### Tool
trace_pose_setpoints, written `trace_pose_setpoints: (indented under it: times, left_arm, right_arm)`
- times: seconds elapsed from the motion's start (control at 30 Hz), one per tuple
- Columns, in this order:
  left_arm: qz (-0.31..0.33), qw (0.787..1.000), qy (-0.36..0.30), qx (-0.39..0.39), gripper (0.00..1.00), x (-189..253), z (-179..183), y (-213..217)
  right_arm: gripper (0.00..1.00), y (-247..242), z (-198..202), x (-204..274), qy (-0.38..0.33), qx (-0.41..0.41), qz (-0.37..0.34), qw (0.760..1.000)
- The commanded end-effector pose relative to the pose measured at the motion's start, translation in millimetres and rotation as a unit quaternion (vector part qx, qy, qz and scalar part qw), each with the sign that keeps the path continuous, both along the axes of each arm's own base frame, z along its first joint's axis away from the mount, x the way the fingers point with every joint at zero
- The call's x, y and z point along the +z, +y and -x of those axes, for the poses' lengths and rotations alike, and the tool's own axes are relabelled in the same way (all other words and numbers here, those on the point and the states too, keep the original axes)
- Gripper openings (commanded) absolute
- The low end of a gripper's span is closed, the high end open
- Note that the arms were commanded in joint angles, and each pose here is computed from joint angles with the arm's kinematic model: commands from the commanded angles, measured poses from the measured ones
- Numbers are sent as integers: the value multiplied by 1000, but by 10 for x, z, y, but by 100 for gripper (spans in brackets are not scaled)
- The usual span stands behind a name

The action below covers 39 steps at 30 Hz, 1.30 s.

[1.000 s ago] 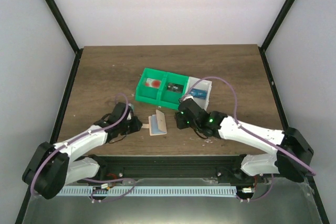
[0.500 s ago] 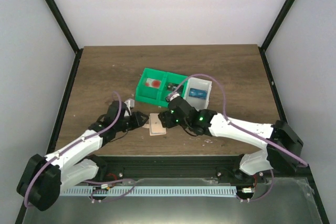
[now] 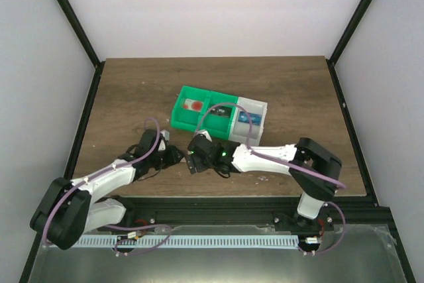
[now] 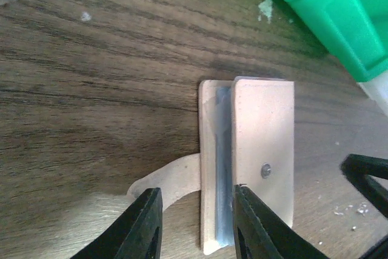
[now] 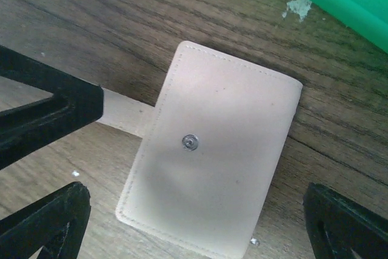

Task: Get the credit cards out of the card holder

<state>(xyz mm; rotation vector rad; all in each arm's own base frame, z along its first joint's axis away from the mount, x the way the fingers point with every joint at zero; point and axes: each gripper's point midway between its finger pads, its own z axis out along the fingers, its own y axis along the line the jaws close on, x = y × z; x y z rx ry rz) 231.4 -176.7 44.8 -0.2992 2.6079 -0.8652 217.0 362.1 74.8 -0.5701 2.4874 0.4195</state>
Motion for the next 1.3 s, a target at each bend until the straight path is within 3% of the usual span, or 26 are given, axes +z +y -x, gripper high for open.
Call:
trace_pose_setpoints:
  times: [0.0,0.33,0.5,0.67,1.0,1.1,1.27]
  left_arm:
    - [32,999,-25,-23,36,41,24,-83]
    - [-22,1000,19,-9,34,-254,108,76]
    - [-45,999,17,1,35,-313,120,166]
    - [-70,997,28,0,22,-396,145,233]
    - [-87,996,31,0,19,-453,148,278]
    - [-58,998,26,-16,18,-398,152,172]
    - [73,996,-20,-48,28,-54,170,-171]
  right_arm:
    - [97,108,-65,-15,-12,-5,9,1000]
    - [97,98,-179,-313,-16,-19,68,997]
    - [88,-17,-243,-333,-31,-38,101,994]
    - [83,-121,-256,-131,-48,-51,94,993]
    - [85,-279,-260,-25,-66,-64,101,991]
    - [86,-201,-233,-33,-58,-49,86,993]
    - [88,-128,-194,-126,-45,-38,73,996]
